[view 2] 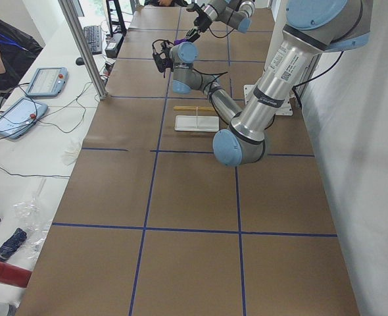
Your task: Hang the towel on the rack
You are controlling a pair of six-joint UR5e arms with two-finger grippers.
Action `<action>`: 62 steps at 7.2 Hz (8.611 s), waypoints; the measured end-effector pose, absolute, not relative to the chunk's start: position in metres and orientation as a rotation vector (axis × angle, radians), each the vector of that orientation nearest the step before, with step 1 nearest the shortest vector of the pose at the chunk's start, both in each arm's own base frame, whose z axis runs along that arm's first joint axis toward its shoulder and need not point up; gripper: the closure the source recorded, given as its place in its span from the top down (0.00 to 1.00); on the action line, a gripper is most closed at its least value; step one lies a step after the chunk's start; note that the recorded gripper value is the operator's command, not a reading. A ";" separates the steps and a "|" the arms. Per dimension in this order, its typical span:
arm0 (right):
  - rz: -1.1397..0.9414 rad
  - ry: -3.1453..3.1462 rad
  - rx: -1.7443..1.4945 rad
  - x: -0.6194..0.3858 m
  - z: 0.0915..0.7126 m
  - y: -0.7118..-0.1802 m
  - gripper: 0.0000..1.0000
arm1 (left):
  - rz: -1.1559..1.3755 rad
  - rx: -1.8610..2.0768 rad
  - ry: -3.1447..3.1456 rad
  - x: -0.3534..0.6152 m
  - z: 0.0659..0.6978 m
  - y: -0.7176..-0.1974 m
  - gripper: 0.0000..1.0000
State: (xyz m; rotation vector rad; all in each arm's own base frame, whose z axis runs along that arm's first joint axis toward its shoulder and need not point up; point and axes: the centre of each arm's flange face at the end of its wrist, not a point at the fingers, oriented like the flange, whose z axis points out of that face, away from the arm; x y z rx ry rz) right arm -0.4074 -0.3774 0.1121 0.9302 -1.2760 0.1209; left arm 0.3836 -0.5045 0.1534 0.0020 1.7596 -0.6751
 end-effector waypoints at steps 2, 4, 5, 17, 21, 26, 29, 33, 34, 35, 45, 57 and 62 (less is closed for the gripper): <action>0.120 -1.277 0.930 -0.408 0.112 -0.377 0.00 | -0.681 -0.002 1.757 0.384 0.154 -0.505 0.00; 0.120 -1.277 0.930 -0.408 0.112 -0.377 0.00 | -0.683 -0.001 1.755 0.383 0.154 -0.506 0.00; 0.120 -1.277 0.930 -0.407 0.112 -0.377 0.48 | -0.683 0.003 1.755 0.381 0.154 -0.507 0.00; 0.005 -1.213 0.681 -0.270 0.166 -0.436 1.00 | -0.740 -0.039 1.756 0.328 0.094 -0.462 0.00; -0.076 -0.982 0.544 -0.191 0.229 -0.486 1.00 | -0.921 0.102 1.528 0.325 0.068 -0.393 0.00; -0.182 -0.776 0.430 -0.164 0.282 -0.507 1.00 | -0.891 0.297 1.126 0.356 0.132 -0.333 0.00; -0.179 -0.777 0.410 -0.158 0.289 -0.507 1.00 | -0.850 0.364 0.906 0.352 0.193 -0.328 0.00; -0.178 -0.772 0.402 -0.158 0.294 -0.510 1.00 | -0.815 0.476 0.654 0.355 0.285 -0.340 0.01; -0.178 -0.770 0.398 -0.158 0.296 -0.511 1.00 | -0.811 0.492 0.603 0.365 0.304 -0.345 0.84; -0.176 -0.772 0.391 -0.158 0.298 -0.513 1.00 | -0.803 0.500 0.558 0.376 0.322 -0.349 1.00; -0.367 -0.622 0.202 -0.012 0.441 -0.525 1.00 | -0.153 0.432 0.444 0.276 0.338 -0.443 1.00; -0.220 -0.856 0.053 0.074 0.638 -0.485 1.00 | 0.141 0.025 0.720 -0.040 0.629 -0.492 1.00; -0.166 -0.900 0.029 0.086 0.678 -0.464 1.00 | 0.121 -0.008 0.742 -0.040 0.648 -0.485 1.00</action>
